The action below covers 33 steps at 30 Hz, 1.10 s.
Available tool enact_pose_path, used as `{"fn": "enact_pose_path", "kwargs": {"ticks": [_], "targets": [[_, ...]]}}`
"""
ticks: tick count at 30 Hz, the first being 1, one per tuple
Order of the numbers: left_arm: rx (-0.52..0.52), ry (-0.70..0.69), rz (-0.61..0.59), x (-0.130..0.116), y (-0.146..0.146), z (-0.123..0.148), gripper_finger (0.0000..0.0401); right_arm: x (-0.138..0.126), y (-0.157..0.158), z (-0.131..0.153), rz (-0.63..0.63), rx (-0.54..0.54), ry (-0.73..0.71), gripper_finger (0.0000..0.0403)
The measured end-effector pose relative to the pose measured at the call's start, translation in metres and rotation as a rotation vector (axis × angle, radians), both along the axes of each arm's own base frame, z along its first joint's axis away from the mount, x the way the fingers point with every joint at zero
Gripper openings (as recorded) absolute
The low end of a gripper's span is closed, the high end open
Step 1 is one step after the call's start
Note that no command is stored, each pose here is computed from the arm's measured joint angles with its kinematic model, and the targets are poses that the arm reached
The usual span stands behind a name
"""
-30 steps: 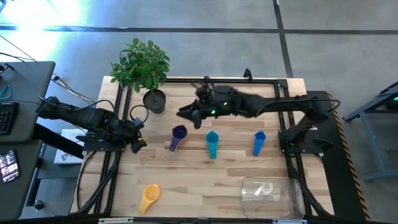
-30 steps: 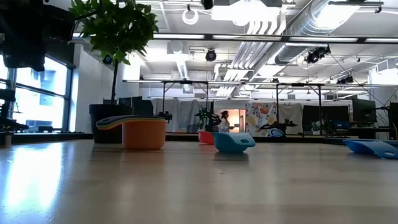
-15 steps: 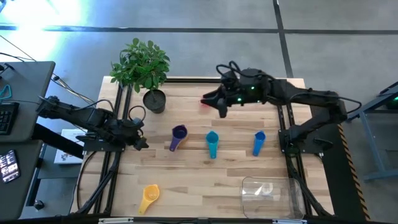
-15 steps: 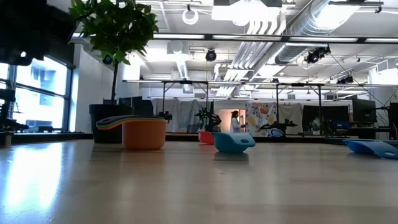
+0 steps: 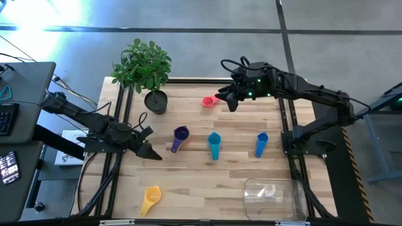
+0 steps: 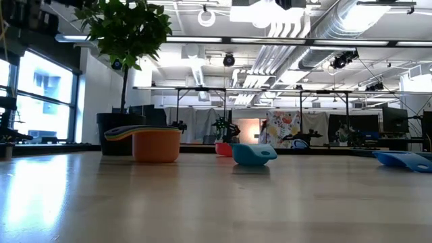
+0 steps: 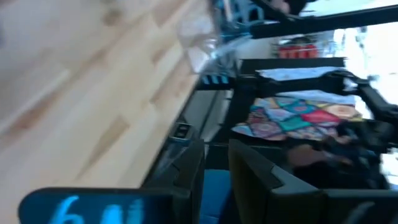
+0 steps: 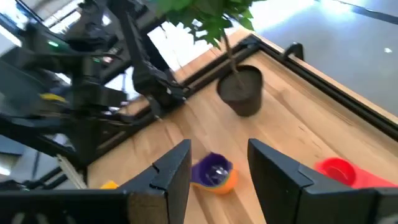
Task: Nest measuring cups in basket
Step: Stack the yellow measuring cup on the violet measuring cup
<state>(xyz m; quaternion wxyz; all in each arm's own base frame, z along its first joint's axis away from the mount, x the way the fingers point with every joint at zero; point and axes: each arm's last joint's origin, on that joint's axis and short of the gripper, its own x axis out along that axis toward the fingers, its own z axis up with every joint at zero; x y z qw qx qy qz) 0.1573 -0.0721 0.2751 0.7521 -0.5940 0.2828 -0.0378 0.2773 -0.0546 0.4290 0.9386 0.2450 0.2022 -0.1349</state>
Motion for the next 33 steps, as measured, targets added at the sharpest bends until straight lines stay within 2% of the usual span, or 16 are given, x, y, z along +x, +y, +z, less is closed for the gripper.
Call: {"fn": "enact_pose_path", "kwargs": {"ticks": [5,9,13,18,25,33], "targets": [[-0.076,-0.061,-0.006,0.012,-0.010,0.004,0.0062,-0.003,-0.006,-0.004,-0.030,-0.021,0.056,0.0149],[-0.078,-0.055,-0.017,0.018,-0.016,0.013,0.0062,-0.005,-0.008,-0.006,-0.040,-0.041,0.083,0.0149],[-0.055,-0.023,-0.032,0.020,-0.019,0.033,0.0062,-0.006,-0.008,-0.007,-0.034,-0.061,0.098,0.0149],[0.058,0.119,-0.069,0.016,-0.023,0.048,0.0062,-0.006,-0.008,-0.008,-0.031,-0.067,0.112,0.0149],[0.221,0.353,-0.168,0.016,-0.045,0.024,0.0062,-0.008,-0.008,-0.011,-0.025,-0.067,0.146,0.0149],[0.342,0.495,-0.275,0.025,-0.082,-0.012,0.0062,-0.010,-0.008,-0.013,-0.038,-0.088,0.185,0.0149]]}}
